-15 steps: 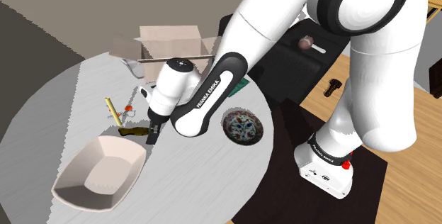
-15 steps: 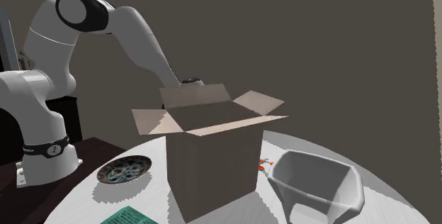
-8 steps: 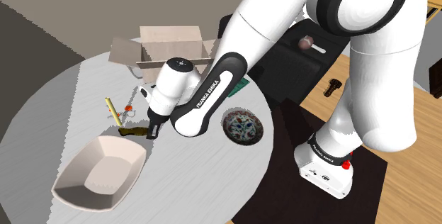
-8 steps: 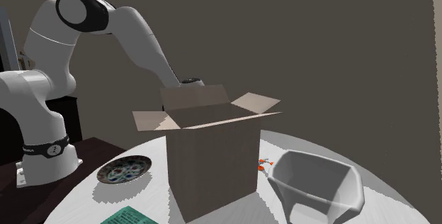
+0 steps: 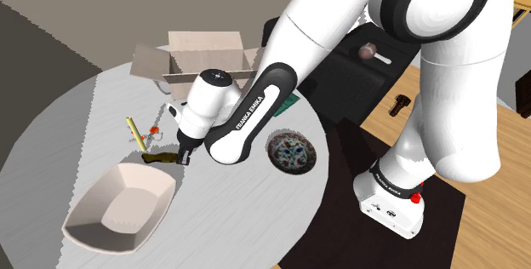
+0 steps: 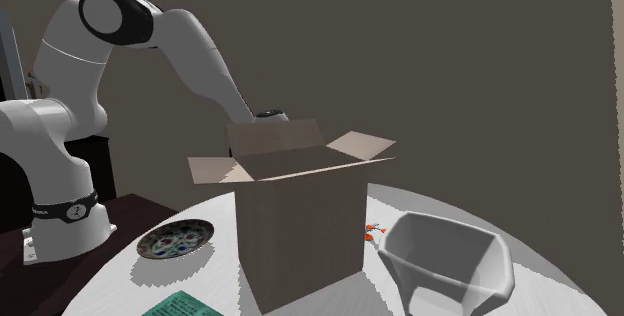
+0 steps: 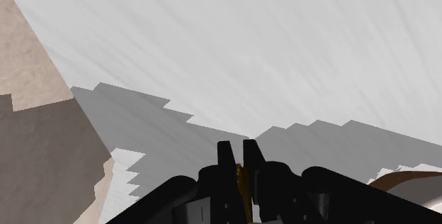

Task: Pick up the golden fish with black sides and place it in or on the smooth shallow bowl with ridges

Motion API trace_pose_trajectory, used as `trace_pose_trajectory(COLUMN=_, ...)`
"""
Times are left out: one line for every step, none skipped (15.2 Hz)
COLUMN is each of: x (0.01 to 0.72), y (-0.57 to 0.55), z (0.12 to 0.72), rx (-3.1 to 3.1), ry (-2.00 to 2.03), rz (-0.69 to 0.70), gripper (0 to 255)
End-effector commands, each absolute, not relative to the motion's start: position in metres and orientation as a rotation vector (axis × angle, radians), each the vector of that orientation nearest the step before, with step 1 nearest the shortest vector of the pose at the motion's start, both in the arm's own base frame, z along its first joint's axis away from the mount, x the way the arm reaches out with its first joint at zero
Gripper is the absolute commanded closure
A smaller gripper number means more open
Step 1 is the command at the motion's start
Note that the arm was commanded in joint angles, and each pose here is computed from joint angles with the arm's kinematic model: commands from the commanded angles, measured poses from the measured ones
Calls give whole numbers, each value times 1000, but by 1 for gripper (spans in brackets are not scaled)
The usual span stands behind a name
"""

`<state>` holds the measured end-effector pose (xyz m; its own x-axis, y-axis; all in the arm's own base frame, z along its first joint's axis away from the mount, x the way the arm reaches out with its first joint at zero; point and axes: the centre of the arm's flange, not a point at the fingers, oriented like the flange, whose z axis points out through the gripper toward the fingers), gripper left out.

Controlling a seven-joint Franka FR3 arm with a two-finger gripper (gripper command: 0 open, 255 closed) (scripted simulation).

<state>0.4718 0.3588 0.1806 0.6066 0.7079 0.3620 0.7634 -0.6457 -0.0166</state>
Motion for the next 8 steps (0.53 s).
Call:
trace_pose_trajectory(x=471, y=359, z=184, rx=-2662, ry=-1230, rz=-483, gripper=255)
trace_pose_trajectory(x=471, y=359, z=190, rx=-2662, ry=-1230, rz=-483, gripper=255)
trace_pose_trajectory(x=471, y=359, z=195, rx=-2662, ry=-1230, rz=-483, gripper=255)
trace_pose_trajectory(x=471, y=359, z=200, rx=-2662, ry=-1230, rz=-483, gripper=255)
trace_pose_trajectory(x=471, y=359, z=205, rx=-2662, ry=-1230, rz=-483, gripper=255)
trace_pose_trajectory(x=471, y=359, z=211, rx=-2662, ry=-1230, rz=-483, gripper=255)
trace_pose_trajectory(x=471, y=359, z=216, rx=-2662, ry=-1230, rz=-483, gripper=255)
trace_pose_trajectory(x=471, y=359, z=221, rx=-2662, ry=-1230, rz=-483, gripper=255)
